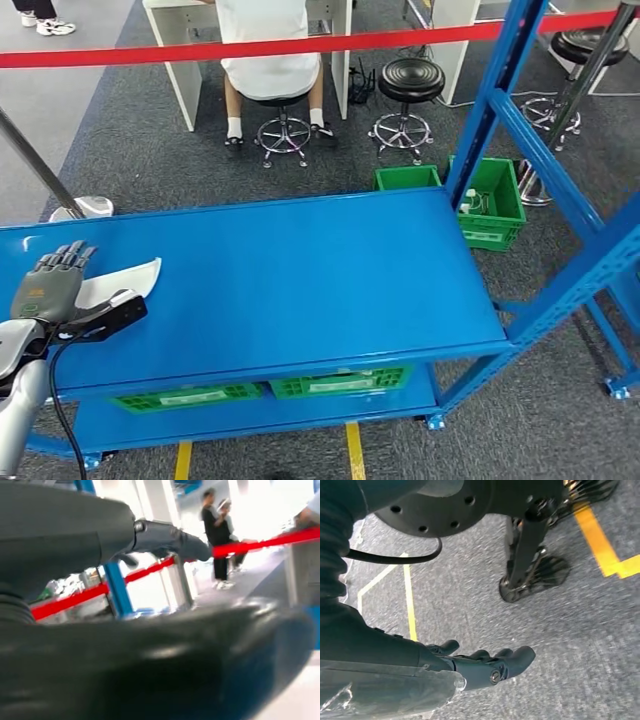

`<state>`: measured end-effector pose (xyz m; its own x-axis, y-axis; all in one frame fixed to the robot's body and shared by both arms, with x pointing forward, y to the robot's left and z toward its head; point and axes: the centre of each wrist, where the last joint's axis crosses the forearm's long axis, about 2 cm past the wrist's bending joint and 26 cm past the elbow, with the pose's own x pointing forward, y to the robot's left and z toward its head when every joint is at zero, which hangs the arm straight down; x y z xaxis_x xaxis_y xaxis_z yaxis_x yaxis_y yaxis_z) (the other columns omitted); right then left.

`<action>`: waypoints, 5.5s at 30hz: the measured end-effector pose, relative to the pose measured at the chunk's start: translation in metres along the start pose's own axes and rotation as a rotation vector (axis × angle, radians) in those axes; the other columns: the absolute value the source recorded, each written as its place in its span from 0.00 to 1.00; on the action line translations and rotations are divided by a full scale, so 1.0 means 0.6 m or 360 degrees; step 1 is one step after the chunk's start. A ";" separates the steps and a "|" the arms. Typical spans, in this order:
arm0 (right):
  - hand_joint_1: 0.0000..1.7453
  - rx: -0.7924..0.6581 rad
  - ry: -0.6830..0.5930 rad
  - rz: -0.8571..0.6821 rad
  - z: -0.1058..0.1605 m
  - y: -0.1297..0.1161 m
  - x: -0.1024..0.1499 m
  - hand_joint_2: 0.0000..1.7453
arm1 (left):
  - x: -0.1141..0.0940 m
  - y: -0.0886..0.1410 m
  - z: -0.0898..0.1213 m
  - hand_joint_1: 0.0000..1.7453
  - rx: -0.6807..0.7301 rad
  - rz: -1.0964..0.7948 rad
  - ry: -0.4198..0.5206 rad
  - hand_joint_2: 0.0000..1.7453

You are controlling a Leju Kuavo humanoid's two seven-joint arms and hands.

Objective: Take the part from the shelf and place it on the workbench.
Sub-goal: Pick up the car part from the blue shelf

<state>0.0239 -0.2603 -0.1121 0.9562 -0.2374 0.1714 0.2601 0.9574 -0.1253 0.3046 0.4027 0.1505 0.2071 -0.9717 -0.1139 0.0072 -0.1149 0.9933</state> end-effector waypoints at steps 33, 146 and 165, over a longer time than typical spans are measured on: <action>0.00 -0.0002 -0.0021 0.0008 -0.001 0.000 0.005 1.00 | 0.092 0.041 0.022 0.00 0.0162 0.0169 -0.0197 0.25; 0.00 -0.0099 0.0056 -0.0234 0.007 0.023 -0.012 1.00 | -0.117 -0.009 0.317 0.00 0.0157 0.0135 0.0244 0.50; 0.00 -0.0095 0.0053 -0.0214 0.007 0.023 -0.012 1.00 | -0.122 -0.052 0.290 0.00 0.0030 0.0185 0.0244 1.00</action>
<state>0.0203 -0.2448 -0.1109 0.9160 -0.3688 0.1579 0.3924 0.9055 -0.1615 0.1192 0.4415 0.1250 0.3521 -0.9359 0.0071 -0.0436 -0.0088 0.9990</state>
